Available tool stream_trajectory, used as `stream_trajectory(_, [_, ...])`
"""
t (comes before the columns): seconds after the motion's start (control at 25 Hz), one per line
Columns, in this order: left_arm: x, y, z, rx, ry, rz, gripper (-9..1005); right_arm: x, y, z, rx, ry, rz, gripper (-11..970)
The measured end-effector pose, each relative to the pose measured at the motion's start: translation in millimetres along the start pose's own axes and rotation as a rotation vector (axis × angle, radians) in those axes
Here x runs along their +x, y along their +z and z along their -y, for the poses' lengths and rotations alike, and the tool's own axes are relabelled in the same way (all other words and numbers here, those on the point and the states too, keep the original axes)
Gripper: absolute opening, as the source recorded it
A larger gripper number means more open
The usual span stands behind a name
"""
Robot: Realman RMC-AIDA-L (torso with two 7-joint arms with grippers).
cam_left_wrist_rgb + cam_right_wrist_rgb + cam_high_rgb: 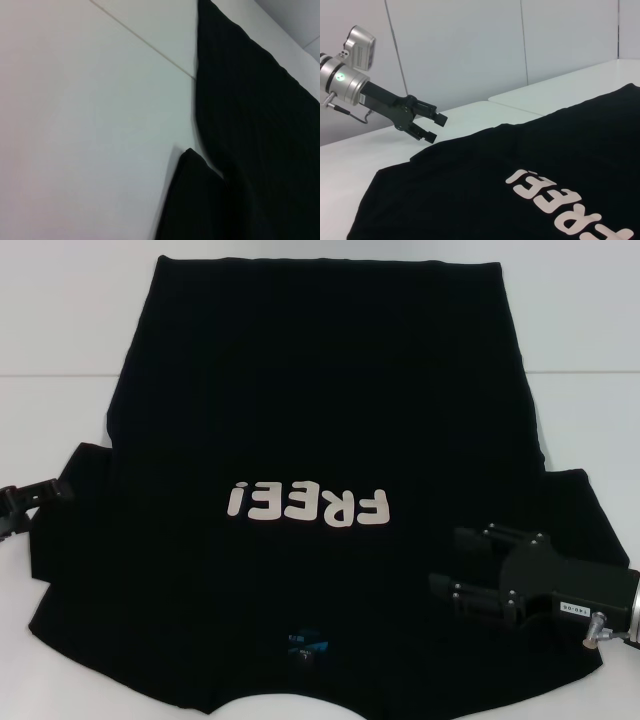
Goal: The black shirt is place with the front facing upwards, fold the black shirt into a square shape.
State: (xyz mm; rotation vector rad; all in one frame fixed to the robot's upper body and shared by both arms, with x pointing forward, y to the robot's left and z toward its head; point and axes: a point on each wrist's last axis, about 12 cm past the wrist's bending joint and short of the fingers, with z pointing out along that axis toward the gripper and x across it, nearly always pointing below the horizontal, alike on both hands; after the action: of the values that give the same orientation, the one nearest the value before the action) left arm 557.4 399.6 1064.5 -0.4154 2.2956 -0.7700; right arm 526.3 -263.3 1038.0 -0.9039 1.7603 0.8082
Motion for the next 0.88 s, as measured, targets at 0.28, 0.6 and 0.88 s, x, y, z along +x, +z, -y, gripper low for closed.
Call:
stream_trajectory(0.28, [0.1,-1.4,-3.6,-0.014,-0.01,0.02,937,-0.4,0.3,0.2,0.0,0.0,0.0,790])
stream_trajectory(0.6, [1.9,-0.6,-4.4,-0.021,-0.009,0.017,938,-0.2,0.1,-0.1,-0.001,0.001,0.001,791])
stream_trajectory(0.88, [4.2,0.0,-3.9,-0.016,-0.01,0.009,938,0.4,-0.4,-0.4,-0.001,0.003,0.001,791])
